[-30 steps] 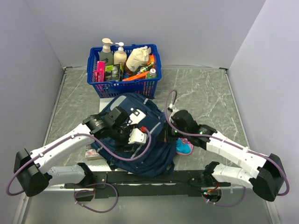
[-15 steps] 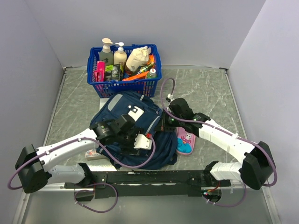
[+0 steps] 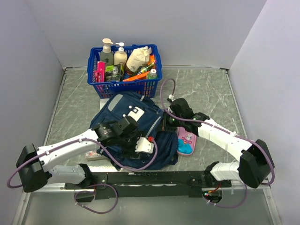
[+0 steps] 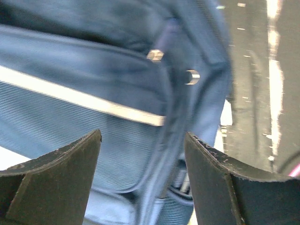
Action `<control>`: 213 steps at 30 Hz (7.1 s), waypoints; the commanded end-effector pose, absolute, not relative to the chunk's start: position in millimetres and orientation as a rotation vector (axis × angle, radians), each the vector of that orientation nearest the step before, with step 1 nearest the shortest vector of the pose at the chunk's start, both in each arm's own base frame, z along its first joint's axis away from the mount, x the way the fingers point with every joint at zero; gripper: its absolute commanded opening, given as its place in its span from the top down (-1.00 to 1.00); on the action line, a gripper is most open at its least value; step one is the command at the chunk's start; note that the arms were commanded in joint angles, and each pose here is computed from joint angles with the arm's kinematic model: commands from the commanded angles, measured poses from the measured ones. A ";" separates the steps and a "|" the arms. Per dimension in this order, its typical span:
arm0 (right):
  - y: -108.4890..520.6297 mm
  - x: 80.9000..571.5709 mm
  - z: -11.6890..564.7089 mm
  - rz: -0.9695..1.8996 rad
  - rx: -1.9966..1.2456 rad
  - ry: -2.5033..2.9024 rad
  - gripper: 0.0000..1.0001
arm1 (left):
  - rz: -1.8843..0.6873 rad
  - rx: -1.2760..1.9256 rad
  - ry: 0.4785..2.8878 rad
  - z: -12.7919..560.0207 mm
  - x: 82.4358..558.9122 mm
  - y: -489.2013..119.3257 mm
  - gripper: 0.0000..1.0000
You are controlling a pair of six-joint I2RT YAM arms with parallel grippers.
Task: Pack the student bag
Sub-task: Zip the student bag at the center of the board.
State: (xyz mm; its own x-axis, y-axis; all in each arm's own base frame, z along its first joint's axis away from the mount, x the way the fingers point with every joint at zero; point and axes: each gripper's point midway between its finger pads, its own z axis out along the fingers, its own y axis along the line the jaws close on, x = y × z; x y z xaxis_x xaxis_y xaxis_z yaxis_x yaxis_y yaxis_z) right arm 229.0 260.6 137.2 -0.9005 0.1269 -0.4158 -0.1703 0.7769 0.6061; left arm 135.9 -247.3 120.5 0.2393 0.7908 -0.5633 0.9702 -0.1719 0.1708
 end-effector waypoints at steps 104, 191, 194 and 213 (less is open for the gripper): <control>205.8 218.8 164.4 0.409 -0.486 2.030 1.00 | -0.214 1.804 1.607 149.9 147.0 -207.8 0.95; 260.8 216.2 204.3 0.710 -0.701 1.898 1.00 | -0.788 1.854 1.413 150.2 82.2 -285.2 0.98; 271.2 218.8 207.9 0.736 -0.746 1.876 1.00 | -0.811 1.951 1.364 148.1 70.8 -278.0 0.98; 265.4 232.7 217.2 0.727 -0.699 1.849 -0.45 | -0.556 2.138 1.059 173.3 69.4 -224.2 0.98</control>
